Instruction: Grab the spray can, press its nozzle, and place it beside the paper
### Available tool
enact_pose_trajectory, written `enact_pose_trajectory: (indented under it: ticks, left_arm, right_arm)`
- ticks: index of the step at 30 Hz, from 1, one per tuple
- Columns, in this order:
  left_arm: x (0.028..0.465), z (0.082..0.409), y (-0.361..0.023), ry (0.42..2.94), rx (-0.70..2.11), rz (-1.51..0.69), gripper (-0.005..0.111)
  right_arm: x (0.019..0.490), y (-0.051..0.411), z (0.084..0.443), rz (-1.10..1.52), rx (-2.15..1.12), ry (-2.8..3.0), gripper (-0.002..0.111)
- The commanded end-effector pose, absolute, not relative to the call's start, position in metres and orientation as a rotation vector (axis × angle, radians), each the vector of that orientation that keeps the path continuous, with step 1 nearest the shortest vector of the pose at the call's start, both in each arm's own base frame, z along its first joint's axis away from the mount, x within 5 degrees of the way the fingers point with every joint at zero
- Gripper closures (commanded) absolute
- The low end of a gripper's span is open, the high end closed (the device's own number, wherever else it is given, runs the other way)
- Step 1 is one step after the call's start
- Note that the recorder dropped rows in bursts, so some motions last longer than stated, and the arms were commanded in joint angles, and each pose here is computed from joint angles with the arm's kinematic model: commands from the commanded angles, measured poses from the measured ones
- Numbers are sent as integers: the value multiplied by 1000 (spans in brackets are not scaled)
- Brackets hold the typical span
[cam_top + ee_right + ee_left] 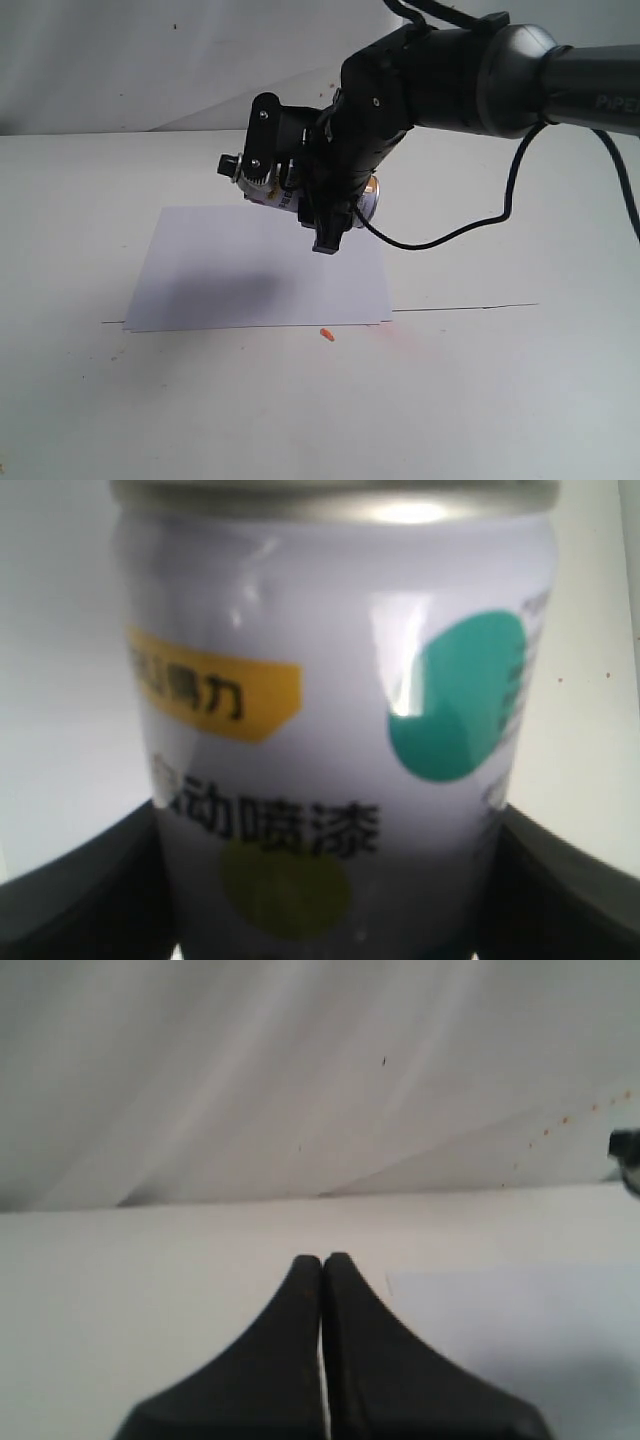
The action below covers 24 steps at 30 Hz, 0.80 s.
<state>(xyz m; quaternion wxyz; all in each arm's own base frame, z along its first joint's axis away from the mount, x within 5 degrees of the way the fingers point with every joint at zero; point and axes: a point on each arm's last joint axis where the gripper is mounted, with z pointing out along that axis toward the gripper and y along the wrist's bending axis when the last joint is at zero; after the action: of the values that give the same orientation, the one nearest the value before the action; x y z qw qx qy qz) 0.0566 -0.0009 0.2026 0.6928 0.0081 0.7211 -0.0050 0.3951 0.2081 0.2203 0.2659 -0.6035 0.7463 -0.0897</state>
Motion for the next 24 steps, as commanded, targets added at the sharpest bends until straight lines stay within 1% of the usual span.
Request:
enact_pose_trajectory:
  ticks: [1, 4, 5, 6, 7, 9, 14, 16, 20, 24]
  left_arm:
    - [56, 218, -2, 1432, -3, -49, 107]
    - [54, 228, -1, 1319, 2, -43, 107]
    - [53, 231, -1, 1287, -23, -72, 107]
    - [53, 231, 0, 1277, -111, -172, 107]
    - [53, 229, 1, 1299, -206, -262, 107]
    - [54, 233, 1, 1341, -256, -318, 107]
    - [65, 266, -2, 1469, -251, -329, 107]
    - [76, 285, -4, 1528, -252, -332, 107]
    - [114, 317, -7, 1686, -260, -332, 107]
    - [167, 329, -13, 1977, -275, -348, 107]
  right_arm:
    - [397, 208, 231, -231, -1588, 1992, 108]
    - [396, 210, 231, -206, -1570, 1998, 108]
    - [396, 210, 231, -200, -1565, 1998, 108]
    - [396, 210, 231, -200, -1565, 1998, 108]
    - [396, 210, 231, -200, -1563, 2000, 108]
    - [396, 210, 231, -191, -1559, 2005, 108]
    - [395, 211, 231, -162, -1539, 2018, 108]
    - [395, 212, 231, -149, -1531, 2023, 108]
    - [395, 212, 231, -147, -1529, 2023, 108]
    - [396, 212, 231, -159, -1535, 2017, 108]
